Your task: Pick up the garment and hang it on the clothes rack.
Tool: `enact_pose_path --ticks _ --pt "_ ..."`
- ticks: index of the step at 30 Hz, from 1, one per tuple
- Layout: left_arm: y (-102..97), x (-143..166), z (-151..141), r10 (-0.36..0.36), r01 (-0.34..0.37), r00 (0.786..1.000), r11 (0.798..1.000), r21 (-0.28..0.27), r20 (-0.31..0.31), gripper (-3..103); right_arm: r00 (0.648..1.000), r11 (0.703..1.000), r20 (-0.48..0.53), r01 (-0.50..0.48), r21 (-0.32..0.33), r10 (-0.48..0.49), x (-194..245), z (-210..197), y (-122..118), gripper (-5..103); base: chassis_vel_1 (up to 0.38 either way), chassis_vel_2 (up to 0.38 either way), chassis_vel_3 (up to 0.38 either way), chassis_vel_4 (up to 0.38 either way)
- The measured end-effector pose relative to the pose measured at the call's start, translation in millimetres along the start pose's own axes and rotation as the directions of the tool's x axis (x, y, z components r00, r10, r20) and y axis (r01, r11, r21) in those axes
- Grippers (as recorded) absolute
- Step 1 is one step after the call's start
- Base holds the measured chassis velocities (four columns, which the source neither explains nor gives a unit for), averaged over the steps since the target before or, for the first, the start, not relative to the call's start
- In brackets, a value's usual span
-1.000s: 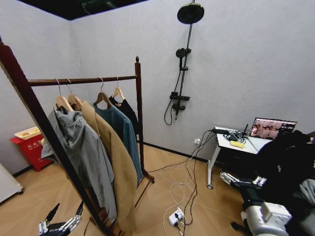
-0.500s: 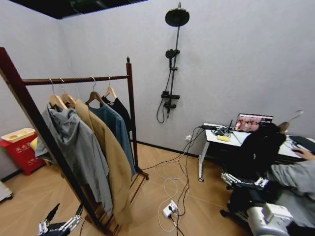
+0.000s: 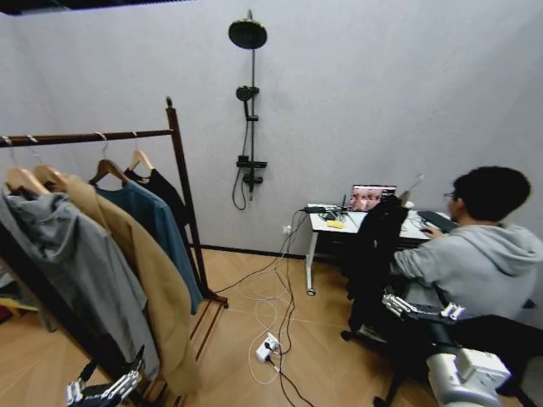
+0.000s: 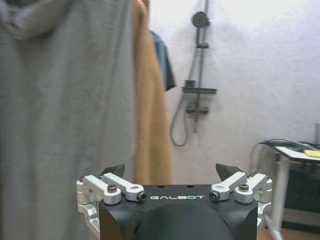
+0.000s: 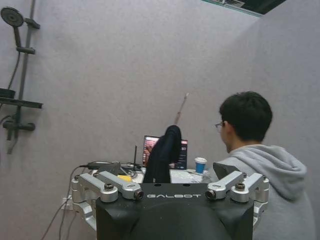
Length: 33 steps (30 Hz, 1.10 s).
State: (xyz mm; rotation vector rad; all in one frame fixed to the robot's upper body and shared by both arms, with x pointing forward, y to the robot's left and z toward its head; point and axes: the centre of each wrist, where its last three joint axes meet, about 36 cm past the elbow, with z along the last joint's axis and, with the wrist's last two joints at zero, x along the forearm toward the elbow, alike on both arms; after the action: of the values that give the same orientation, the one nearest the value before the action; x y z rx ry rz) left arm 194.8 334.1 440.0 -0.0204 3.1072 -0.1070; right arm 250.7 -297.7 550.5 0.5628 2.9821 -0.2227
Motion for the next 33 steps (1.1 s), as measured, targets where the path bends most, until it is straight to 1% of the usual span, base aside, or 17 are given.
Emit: enact_pose_path --ticks 13,21,33 --pt "0.0 0.0 0.0 0.000 0.000 1.000 1.000 0.000 0.000 100 1.000 1.000 -0.014 0.008 0.010 -0.008 1.7 1.4 -0.1 100 -0.038 -0.166 -0.167 -0.037" --pt "0.0 0.0 0.0 0.000 0.000 1.000 1.000 0.000 0.000 100 1.000 1.000 -0.016 0.002 0.009 -0.002 1.5 1.4 1.7 100 0.065 -0.063 -0.063 0.057" --pt "0.0 0.0 0.0 0.000 0.000 1.000 1.000 0.000 0.000 100 0.998 1.000 -0.058 0.007 -0.008 -0.007 2.8 2.6 4.9 100 0.066 -0.069 -0.061 0.059"
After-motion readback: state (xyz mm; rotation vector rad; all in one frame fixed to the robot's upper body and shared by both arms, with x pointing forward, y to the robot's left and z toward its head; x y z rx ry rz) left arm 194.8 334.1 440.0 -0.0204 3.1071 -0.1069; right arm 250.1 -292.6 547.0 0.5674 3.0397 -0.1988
